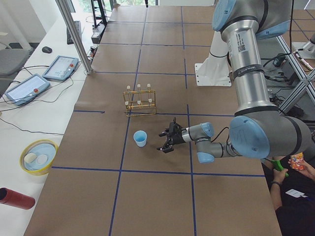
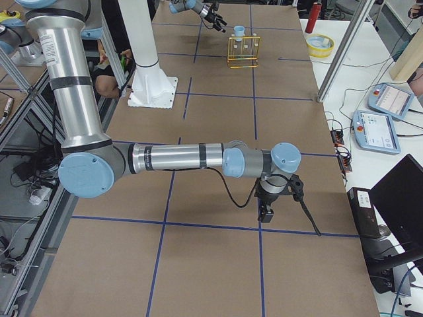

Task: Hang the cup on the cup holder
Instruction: 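Move the left gripper to the light blue cup and close on it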

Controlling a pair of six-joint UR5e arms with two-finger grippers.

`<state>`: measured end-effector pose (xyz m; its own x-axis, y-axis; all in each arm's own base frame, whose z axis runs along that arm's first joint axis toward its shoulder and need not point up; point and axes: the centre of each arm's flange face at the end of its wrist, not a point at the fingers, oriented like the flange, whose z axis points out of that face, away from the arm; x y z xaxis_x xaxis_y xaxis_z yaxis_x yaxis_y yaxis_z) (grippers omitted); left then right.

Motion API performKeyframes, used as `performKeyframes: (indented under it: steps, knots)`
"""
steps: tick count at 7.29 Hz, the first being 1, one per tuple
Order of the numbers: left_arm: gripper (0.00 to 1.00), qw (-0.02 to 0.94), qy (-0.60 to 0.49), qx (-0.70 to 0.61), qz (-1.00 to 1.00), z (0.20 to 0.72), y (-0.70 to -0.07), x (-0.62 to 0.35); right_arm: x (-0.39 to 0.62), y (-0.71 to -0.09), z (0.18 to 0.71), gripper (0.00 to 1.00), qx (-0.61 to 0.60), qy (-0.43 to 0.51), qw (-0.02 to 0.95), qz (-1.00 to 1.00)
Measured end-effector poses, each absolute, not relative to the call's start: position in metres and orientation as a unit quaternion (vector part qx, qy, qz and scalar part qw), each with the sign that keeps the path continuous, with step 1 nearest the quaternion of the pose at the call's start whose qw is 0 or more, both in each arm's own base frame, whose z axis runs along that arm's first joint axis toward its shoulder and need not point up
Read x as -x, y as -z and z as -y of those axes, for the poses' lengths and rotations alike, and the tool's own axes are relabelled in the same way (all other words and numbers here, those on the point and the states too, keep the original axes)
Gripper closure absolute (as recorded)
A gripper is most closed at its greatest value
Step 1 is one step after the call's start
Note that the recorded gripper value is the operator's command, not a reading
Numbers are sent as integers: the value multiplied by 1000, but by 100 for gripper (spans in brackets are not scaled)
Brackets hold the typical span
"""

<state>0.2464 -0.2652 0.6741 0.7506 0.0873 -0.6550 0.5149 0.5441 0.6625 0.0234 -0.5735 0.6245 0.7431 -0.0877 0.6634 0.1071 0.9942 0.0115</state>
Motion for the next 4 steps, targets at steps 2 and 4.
performKeyframes:
  steps: [2,4]
  knots:
    - [1,807,140,-478,-318,268,-675,-255,-23,-625,574,0,14,52,933,355]
    - [1,787,180,-501,-313,288,-668,-258,-23,-625,574,0,14,53,933,355]
